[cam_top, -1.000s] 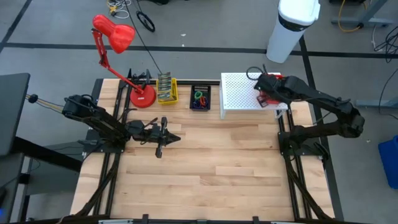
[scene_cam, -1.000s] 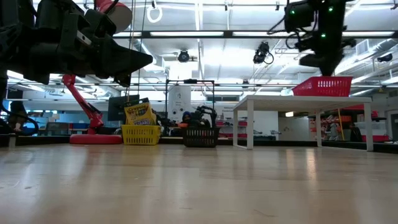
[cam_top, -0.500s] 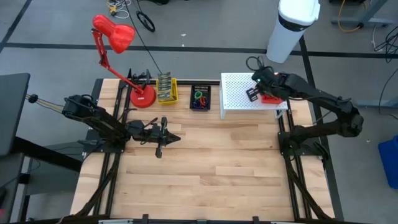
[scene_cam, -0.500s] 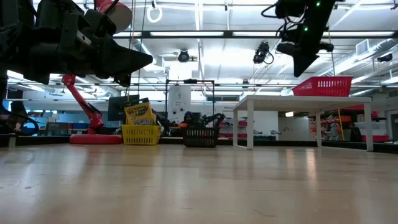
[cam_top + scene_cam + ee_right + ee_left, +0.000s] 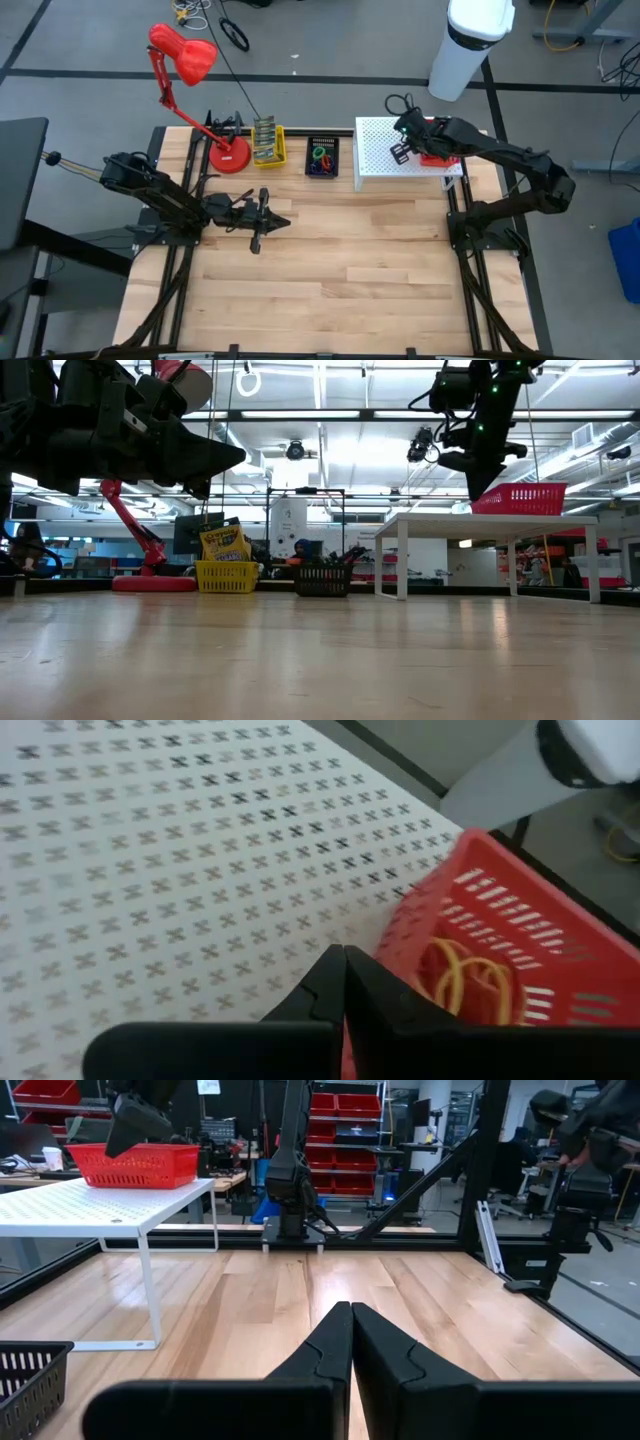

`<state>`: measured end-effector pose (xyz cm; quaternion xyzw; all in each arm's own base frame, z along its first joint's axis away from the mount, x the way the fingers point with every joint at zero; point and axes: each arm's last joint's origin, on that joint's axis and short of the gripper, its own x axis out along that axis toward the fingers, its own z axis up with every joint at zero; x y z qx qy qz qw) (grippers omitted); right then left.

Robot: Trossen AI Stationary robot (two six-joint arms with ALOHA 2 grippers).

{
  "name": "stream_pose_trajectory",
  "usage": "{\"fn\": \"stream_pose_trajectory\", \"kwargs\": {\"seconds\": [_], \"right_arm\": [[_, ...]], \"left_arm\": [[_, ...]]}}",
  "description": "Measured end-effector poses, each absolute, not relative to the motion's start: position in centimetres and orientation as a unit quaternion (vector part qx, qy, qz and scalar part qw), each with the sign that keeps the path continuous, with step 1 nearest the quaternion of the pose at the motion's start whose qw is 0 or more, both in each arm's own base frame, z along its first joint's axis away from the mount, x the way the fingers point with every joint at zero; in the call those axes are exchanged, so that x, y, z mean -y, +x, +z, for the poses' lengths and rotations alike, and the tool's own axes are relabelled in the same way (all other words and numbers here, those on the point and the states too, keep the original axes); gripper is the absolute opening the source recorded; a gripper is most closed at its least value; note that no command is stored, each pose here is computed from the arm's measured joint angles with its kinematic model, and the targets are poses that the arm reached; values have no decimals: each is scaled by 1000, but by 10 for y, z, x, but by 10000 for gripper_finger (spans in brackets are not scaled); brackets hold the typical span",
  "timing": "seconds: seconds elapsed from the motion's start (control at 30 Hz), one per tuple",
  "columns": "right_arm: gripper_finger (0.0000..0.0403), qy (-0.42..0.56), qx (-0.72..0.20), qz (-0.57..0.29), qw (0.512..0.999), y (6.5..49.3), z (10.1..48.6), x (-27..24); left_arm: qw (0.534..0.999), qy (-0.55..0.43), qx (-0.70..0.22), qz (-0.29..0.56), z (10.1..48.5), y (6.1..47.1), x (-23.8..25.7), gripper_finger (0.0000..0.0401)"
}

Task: Pick & Place Office Desk Supplies
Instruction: Put the red bin with the rubber bands onto the white shelf

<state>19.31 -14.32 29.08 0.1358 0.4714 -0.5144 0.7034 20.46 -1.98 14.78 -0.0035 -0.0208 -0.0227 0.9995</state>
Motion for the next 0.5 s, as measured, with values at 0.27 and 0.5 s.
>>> {"fn": "stream_pose_trajectory", "kwargs": {"seconds": [0.27, 0.5], "right_arm": [[8, 131, -474, -526, 694, 191, 291, 144], [8, 142, -471, -541, 682, 185, 291, 152]], "left_arm": [[1000, -4, 21, -23, 148, 205, 20, 13], [1000, -4, 20, -23, 148, 205, 20, 13]]}}
